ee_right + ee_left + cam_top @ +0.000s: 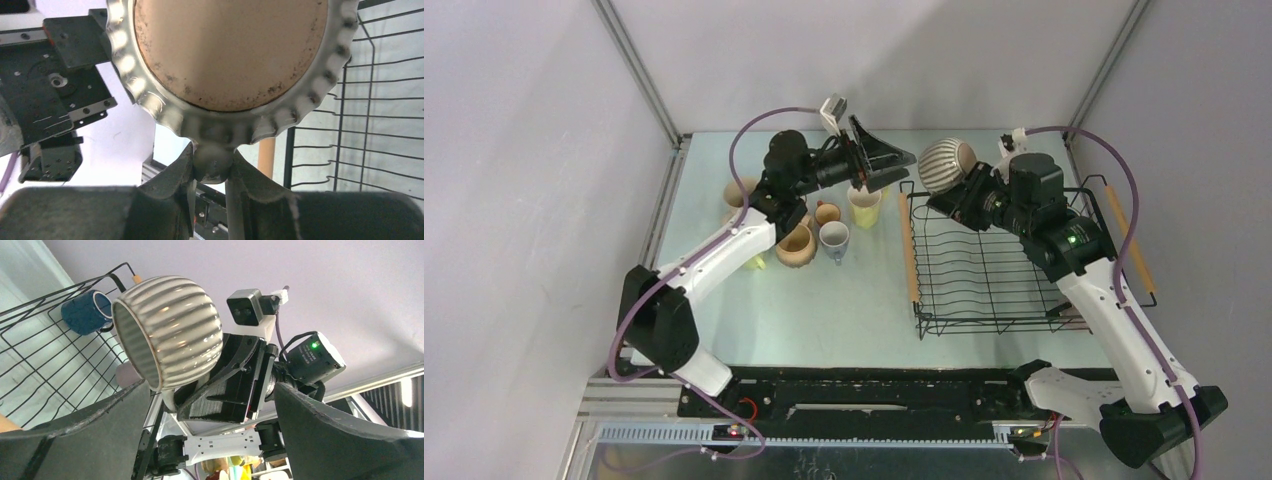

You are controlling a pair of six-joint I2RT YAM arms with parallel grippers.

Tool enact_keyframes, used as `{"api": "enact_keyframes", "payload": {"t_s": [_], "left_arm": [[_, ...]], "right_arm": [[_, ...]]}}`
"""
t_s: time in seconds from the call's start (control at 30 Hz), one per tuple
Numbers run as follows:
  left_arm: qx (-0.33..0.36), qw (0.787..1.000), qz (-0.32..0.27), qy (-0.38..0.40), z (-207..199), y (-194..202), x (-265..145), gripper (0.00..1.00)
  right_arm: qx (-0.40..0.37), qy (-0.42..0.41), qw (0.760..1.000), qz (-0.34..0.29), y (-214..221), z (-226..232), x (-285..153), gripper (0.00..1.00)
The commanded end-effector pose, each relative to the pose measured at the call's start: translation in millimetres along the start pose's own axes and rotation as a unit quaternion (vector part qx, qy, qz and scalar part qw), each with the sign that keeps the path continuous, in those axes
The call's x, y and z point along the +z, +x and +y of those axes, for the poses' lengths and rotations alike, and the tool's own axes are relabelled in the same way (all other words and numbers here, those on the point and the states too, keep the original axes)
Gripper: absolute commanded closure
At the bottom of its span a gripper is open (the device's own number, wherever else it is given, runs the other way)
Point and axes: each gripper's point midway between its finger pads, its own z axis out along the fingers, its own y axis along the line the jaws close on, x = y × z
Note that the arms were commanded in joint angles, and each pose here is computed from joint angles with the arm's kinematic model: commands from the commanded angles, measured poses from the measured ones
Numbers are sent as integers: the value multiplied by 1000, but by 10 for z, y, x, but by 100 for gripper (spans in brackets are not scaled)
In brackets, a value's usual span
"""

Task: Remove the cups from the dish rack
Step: Place the cup at the center of the board.

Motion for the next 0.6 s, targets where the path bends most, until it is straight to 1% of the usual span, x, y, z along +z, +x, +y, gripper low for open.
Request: {"api": "enact_keyframes", "payload": {"t_s": [0.0, 0.13, 0.33, 0.4, 0.57], "left_arm": [[-9, 999, -9, 33, -104, -61, 18, 1], [-18, 999, -14, 36, -96, -80, 33, 2], [-23, 996, -13, 87, -312, -112, 29, 5], [-32, 993, -7, 113, -426, -105, 9, 8], [-51, 983, -2, 177, -684, -88, -93, 19]], "right_arm": [[-20, -117, 991, -58, -341, 637, -244, 100], [-19, -136, 989, -55, -345, 722, -274, 100], [-16, -163, 986, -38, -308, 825, -279, 100], [-16, -175, 984, -30, -289, 867, -287, 100], [-14, -215, 976, -14, -270, 1012, -348, 100]]}}
